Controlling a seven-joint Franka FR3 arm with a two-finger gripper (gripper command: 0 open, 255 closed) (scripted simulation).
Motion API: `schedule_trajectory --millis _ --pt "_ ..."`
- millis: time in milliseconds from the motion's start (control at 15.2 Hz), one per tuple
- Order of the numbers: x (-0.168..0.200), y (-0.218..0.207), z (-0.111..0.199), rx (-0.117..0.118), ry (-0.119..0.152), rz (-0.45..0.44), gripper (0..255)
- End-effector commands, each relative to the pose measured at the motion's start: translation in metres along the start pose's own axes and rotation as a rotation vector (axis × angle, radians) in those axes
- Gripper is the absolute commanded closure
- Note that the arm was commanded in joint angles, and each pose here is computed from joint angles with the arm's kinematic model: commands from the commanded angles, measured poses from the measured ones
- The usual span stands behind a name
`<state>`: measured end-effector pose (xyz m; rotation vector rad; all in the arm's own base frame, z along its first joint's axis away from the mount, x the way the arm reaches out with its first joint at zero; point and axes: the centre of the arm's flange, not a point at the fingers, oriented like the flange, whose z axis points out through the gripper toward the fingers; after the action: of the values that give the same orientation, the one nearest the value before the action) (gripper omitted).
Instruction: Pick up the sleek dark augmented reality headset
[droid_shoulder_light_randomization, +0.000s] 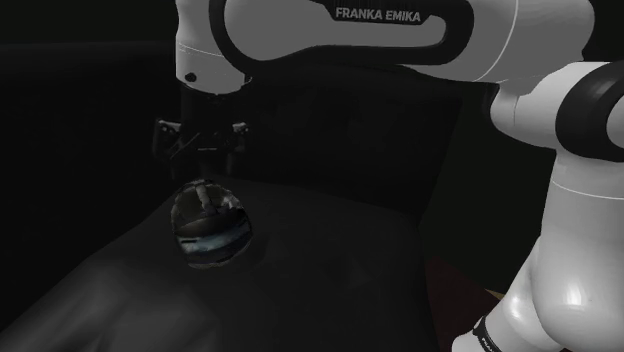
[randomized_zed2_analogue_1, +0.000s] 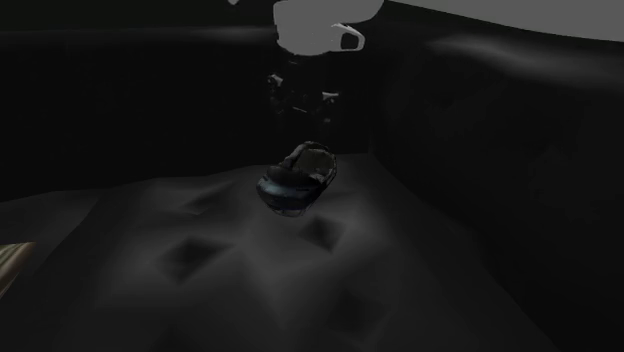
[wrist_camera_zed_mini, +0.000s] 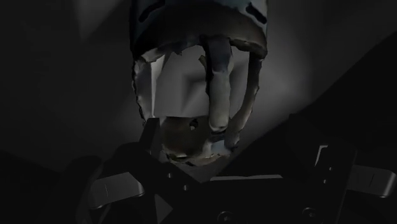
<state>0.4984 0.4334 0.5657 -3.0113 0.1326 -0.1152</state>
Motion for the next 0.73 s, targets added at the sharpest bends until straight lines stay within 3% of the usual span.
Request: schedule_trajectory --millis 0,462,528,660 --pt "0.002 -0.003 0.010 0.000 0.001 0.002 0" --pt "0.000 0.000 0.039 0.000 0.001 0.002 0" --pt "0.000 0.000 0.040 0.000 0.001 0.002 255" --pt "0.000 0.000 0.040 0.000 0.001 0.002 255"
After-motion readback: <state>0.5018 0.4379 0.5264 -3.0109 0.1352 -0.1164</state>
